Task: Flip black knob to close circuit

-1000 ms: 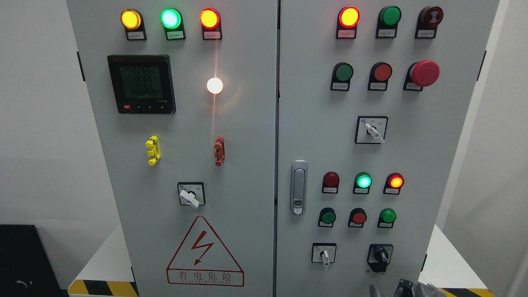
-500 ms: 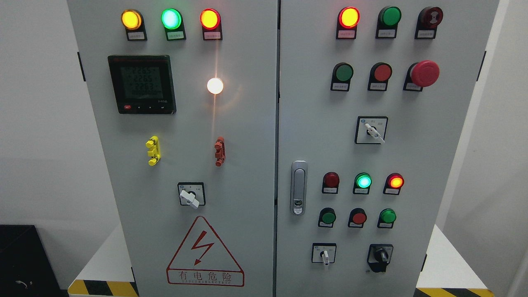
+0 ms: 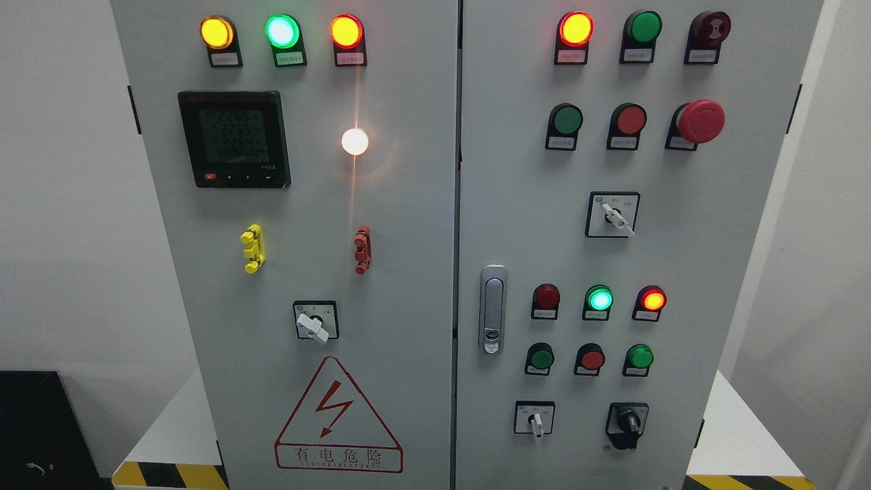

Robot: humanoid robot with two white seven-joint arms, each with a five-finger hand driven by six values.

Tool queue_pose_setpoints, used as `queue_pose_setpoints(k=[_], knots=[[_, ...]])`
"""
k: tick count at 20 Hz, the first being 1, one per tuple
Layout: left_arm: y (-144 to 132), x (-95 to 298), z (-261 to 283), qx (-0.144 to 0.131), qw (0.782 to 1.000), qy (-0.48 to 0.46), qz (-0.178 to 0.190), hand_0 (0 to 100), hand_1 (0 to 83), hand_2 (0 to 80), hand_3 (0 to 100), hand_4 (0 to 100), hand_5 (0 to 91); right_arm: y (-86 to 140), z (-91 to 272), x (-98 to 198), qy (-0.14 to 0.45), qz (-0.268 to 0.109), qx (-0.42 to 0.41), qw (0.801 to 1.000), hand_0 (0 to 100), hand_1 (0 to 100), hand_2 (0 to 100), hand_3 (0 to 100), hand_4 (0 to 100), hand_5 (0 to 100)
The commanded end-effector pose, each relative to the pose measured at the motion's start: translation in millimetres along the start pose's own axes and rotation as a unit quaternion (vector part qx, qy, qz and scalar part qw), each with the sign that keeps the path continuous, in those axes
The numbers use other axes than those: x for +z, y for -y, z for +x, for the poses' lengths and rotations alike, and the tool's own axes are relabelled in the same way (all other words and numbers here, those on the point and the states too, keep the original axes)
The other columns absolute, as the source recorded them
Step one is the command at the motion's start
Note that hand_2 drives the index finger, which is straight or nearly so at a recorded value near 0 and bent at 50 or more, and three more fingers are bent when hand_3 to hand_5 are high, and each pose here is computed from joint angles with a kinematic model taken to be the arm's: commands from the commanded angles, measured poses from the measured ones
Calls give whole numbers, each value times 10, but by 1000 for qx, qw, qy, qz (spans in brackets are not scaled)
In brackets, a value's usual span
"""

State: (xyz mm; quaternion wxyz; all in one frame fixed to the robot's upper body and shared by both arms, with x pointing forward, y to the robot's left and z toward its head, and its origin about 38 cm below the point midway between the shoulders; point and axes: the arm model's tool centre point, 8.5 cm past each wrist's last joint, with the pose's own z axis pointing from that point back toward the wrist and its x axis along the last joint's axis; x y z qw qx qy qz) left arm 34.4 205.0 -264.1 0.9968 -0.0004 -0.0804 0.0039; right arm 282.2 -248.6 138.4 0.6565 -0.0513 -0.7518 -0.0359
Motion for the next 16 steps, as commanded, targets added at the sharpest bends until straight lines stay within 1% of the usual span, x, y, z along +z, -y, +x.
queue_pose_setpoints(k=[1, 7, 16], knots=[[-1, 4, -40, 0, 1000, -3, 0, 120, 556, 0, 0, 0, 0, -31, 32, 42, 3, 9, -33, 999, 0, 0, 0, 23, 0, 0], [-2, 4, -40, 0, 1000, -3, 0, 120, 556, 0, 0, 0, 0, -29, 45, 46, 10, 9, -33, 999, 0, 0, 0, 17, 0, 0], [0, 4, -40, 0, 1000, -3, -1, 120, 556, 0, 0, 0, 0, -24, 27, 71, 8, 9, -33, 999, 0, 0, 0, 34, 0, 0]])
